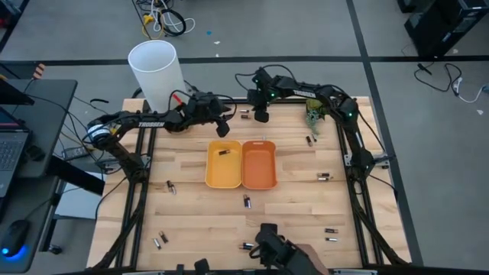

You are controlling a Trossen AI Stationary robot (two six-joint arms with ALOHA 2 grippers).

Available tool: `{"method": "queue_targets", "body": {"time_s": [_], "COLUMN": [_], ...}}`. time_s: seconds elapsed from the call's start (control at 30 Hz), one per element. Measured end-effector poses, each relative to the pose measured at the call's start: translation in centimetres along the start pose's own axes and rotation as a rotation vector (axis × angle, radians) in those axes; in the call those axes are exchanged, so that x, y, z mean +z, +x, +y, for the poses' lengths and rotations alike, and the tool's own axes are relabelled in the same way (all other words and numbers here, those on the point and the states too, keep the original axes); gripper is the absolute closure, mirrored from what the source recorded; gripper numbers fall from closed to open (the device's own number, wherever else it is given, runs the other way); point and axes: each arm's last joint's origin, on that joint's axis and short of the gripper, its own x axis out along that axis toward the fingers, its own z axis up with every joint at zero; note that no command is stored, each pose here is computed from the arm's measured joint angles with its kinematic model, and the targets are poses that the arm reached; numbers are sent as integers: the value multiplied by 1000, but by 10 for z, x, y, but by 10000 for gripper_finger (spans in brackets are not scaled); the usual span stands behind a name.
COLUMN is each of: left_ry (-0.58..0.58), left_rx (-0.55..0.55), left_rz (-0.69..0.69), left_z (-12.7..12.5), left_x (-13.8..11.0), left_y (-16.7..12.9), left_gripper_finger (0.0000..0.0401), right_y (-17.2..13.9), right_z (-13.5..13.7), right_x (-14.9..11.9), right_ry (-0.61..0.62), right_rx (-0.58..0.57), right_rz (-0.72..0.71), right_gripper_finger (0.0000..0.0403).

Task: Sort batteries
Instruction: Put the top center silver battery into the orange bin

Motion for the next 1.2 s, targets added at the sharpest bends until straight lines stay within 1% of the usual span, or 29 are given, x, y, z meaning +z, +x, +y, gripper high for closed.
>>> {"method": "queue_targets", "body": {"time_s": [0.27, 0.53, 0.63, 0.73, 0.83, 0.97, 1.07, 1.2], "left_ry": [4, 6, 1, 0, 0, -23, -42, -49], "left_rx": [16, 16, 16, 12, 18, 51, 60, 61], "left_rz": [-46, -48, -47, -47, -50, -86, -122, -137], "left_z": [1, 1, 1, -1, -2, 0, 0, 0], "left_x": [5, 6, 6, 6, 6, 9, 9, 4], "left_y": [0, 0, 0, 0, 0, 2, 6, 14], "left_gripper_finger": [265, 265, 265, 265, 265, 265, 265, 265], "right_y": [2, 3, 3, 6, 6, 11, 19, 31], "right_z": [2, 6, 9, 13, 12, 10, 8, 7], "right_x": [10, 13, 8, 6, 8, 8, 4, -1], "right_ry": [-26, -35, -96, -157, -192, -191, -204, -209], "right_rx": [-9, 4, 43, 54, 42, 19, -23, -21], "right_rz": [-28, -41, -4, 7, -10, -18, 27, 36], "right_gripper_finger": [293, 302, 310, 319, 324, 327, 327, 328]}}
